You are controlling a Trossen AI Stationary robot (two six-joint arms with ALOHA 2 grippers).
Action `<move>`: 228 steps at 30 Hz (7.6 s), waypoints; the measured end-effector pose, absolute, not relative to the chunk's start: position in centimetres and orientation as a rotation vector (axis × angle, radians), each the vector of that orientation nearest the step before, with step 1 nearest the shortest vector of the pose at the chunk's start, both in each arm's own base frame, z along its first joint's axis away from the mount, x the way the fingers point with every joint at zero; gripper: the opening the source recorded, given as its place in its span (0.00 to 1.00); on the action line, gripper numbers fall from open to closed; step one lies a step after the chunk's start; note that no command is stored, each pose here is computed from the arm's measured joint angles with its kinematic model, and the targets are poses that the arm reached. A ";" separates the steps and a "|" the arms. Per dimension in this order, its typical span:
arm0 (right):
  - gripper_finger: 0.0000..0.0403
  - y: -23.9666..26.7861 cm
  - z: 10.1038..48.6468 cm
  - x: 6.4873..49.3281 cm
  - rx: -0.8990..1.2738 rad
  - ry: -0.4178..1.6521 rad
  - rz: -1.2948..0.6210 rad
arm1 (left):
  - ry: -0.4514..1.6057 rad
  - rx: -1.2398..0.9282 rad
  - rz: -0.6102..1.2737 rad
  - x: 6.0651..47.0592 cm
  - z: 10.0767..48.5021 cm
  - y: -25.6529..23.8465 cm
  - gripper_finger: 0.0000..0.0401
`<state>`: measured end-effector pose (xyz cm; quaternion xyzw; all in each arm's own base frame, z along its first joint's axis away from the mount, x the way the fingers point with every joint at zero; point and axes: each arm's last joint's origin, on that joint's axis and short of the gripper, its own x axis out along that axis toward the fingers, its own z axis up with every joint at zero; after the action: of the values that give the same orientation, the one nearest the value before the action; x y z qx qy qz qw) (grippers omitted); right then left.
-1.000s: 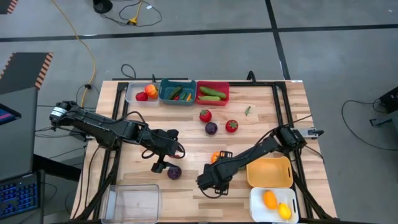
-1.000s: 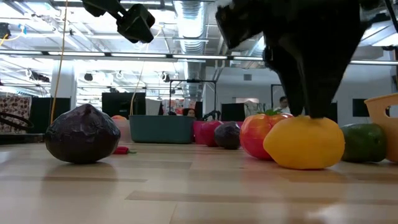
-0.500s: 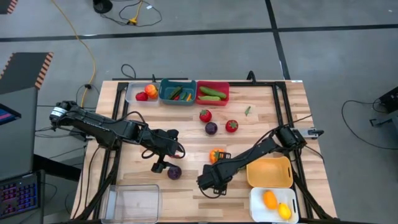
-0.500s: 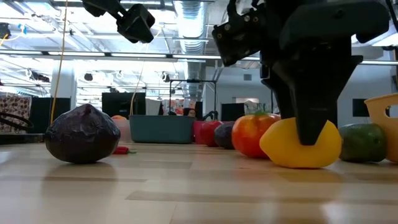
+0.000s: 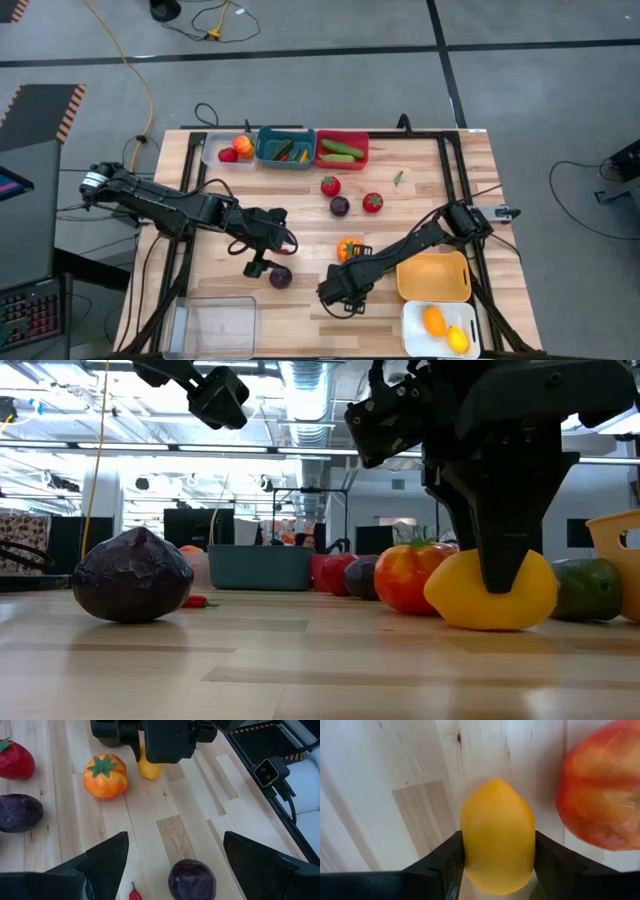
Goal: Sort produce into baskets
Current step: Put the lemon into the white bin, then put the orange chili pepper into the blue bin
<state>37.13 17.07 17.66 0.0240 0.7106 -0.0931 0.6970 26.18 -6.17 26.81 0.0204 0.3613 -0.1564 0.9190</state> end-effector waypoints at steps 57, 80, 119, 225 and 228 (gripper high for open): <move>0.61 32.5 27.2 21.8 0.534 1.505 -0.676 | 0.744 0.030 -0.317 26.2 26.8 -6.2 0.78; 0.88 32.3 27.2 22.0 0.526 1.508 -0.680 | 0.740 0.052 -0.326 26.2 26.8 -6.2 0.78; 0.93 25.0 27.2 30.1 0.086 1.530 -0.337 | 1.116 0.171 -0.073 21.0 24.3 -0.4 0.63; 0.93 0.1 34.6 22.6 -0.158 0.992 -0.663 | 0.413 0.284 0.427 30.3 28.2 13.1 0.00; 0.93 -1.5 34.2 22.7 -0.080 0.936 -0.713 | 0.410 0.253 0.465 29.9 28.2 14.1 0.00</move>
<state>22.68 -1.49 34.24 -0.0377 0.4415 -0.3361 0.8311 29.87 14.12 28.21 0.1239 0.2012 0.2281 0.9445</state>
